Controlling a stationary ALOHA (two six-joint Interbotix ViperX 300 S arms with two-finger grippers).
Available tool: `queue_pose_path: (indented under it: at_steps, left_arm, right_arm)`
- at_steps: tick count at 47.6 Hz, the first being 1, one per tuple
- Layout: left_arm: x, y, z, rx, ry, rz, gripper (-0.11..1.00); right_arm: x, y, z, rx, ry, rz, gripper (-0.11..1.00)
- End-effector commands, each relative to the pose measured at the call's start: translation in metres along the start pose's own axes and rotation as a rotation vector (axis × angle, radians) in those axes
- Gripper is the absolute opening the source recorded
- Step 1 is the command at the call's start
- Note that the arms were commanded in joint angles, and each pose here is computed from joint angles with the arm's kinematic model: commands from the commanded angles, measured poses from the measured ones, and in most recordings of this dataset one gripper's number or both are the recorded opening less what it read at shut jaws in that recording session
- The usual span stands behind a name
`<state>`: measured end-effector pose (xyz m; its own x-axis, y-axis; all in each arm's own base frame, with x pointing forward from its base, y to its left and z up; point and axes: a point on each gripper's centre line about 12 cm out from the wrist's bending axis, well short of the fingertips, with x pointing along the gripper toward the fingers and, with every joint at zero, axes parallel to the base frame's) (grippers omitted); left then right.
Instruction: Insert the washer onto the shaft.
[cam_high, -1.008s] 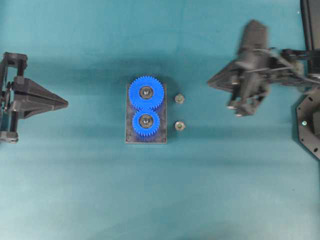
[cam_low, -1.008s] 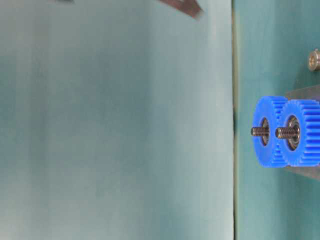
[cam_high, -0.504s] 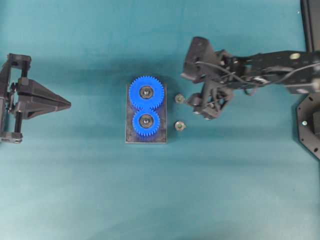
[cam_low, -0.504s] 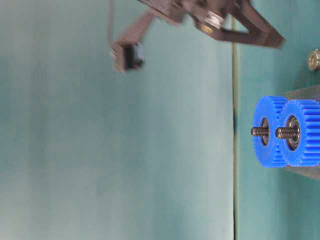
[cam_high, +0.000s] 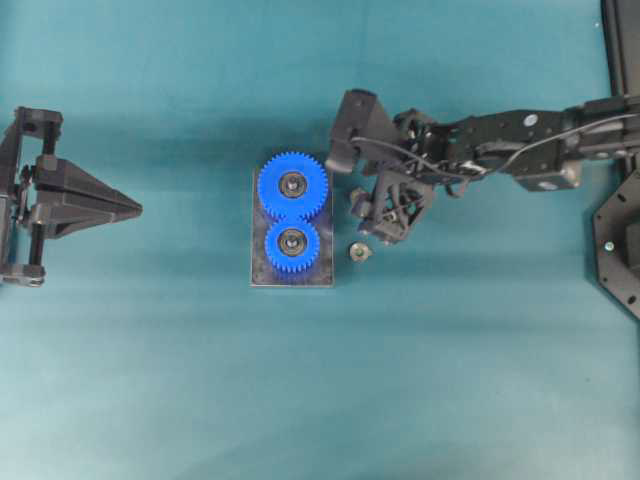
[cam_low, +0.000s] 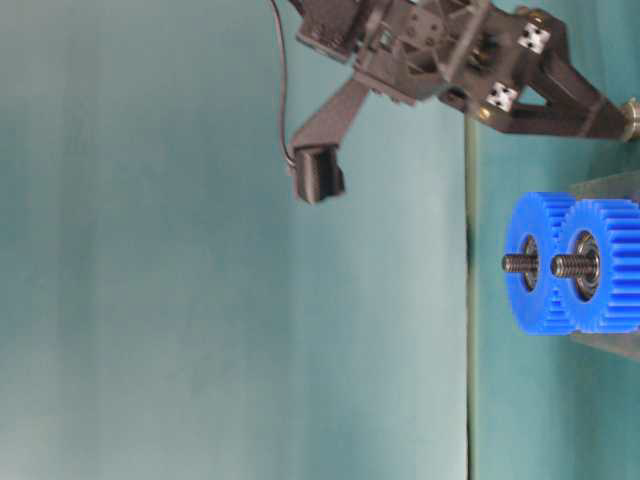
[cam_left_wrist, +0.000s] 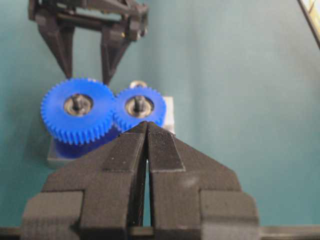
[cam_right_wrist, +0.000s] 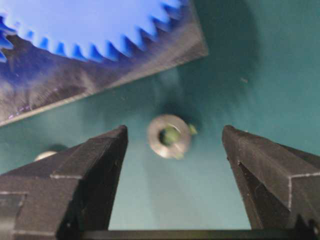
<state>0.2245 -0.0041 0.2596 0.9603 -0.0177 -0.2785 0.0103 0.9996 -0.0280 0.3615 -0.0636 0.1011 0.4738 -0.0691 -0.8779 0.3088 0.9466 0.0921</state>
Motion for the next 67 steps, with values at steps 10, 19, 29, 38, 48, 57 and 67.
queue_pose_path:
  at_steps: [10,19,29,38,48,57,67]
  left_arm:
    - [0.001,0.003,0.005,-0.001,-0.026,0.012,0.0]
    - [0.002,0.003,0.003,-0.002,-0.019,0.012,0.0]
    - [0.002,0.003,0.003,-0.002,-0.023,0.012,0.0]
    - [0.001,0.003,0.002,-0.004,-0.031,0.012,0.0]
    - [0.0,0.003,0.0,-0.01,-0.036,0.011,0.0]
    - [0.0,0.003,0.0,-0.01,-0.043,0.011,0.0]
    - [0.0,0.003,0.001,-0.01,-0.046,0.011,0.0]
  right_arm:
    - [0.005,0.002,0.002,-0.004,0.0,0.001,0.82]
    - [0.01,-0.001,0.001,0.003,0.01,-0.003,0.78]
    - [0.011,0.0,-0.002,0.002,0.024,-0.003,0.61]
    - [0.011,0.002,-0.003,-0.002,0.04,-0.003,0.32]
    - [0.01,0.005,-0.003,-0.009,0.038,0.001,0.31]
    - [-0.006,0.009,0.008,-0.008,0.002,0.011,0.31]
    - [-0.044,0.017,0.028,-0.023,-0.032,0.028,0.31]
